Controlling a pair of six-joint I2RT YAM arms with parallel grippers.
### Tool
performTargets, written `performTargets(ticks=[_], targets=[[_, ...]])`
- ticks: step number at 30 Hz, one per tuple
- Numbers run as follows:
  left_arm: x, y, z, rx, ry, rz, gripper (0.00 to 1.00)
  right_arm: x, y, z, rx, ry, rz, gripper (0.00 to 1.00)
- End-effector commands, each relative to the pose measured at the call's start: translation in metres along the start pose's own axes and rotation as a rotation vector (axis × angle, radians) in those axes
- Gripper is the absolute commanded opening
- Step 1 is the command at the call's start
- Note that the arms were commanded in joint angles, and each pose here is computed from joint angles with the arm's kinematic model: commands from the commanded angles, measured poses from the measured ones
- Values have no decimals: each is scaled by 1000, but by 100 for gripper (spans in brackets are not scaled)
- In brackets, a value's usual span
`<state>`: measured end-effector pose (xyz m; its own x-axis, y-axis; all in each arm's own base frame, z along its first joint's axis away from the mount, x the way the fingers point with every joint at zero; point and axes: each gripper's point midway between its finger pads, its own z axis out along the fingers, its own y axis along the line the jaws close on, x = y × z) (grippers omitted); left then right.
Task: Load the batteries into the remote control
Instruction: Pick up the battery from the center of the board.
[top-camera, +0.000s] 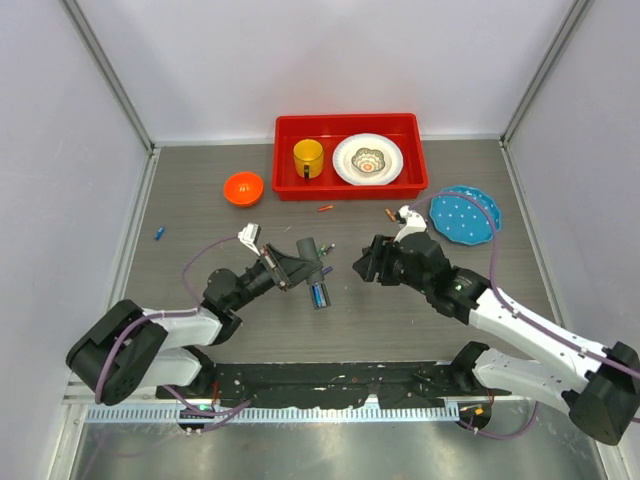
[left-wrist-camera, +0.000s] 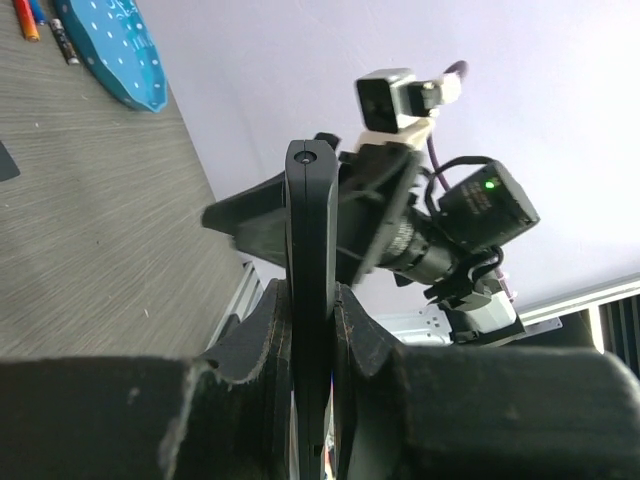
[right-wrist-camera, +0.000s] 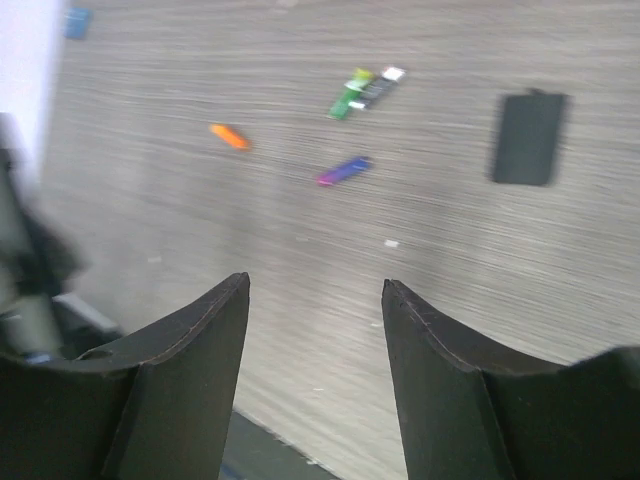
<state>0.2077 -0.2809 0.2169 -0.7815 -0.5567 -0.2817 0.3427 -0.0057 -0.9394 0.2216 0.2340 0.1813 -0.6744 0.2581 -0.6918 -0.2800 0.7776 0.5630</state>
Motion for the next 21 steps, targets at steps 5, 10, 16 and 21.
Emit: performTargets(ticks=[5,10,16,21], targets=[[-26,-31,-30,83,-105,100,0,3,-70,11,305,-48,-148,61],[-37,-14,-44,-52,-149,152,0,13,-61,27,248,24,-202,60],[-44,-13,-57,-110,-128,168,0,39,-59,60,229,185,-282,60],[-43,-7,-62,-104,-126,119,0,38,-40,82,202,161,-351,80]])
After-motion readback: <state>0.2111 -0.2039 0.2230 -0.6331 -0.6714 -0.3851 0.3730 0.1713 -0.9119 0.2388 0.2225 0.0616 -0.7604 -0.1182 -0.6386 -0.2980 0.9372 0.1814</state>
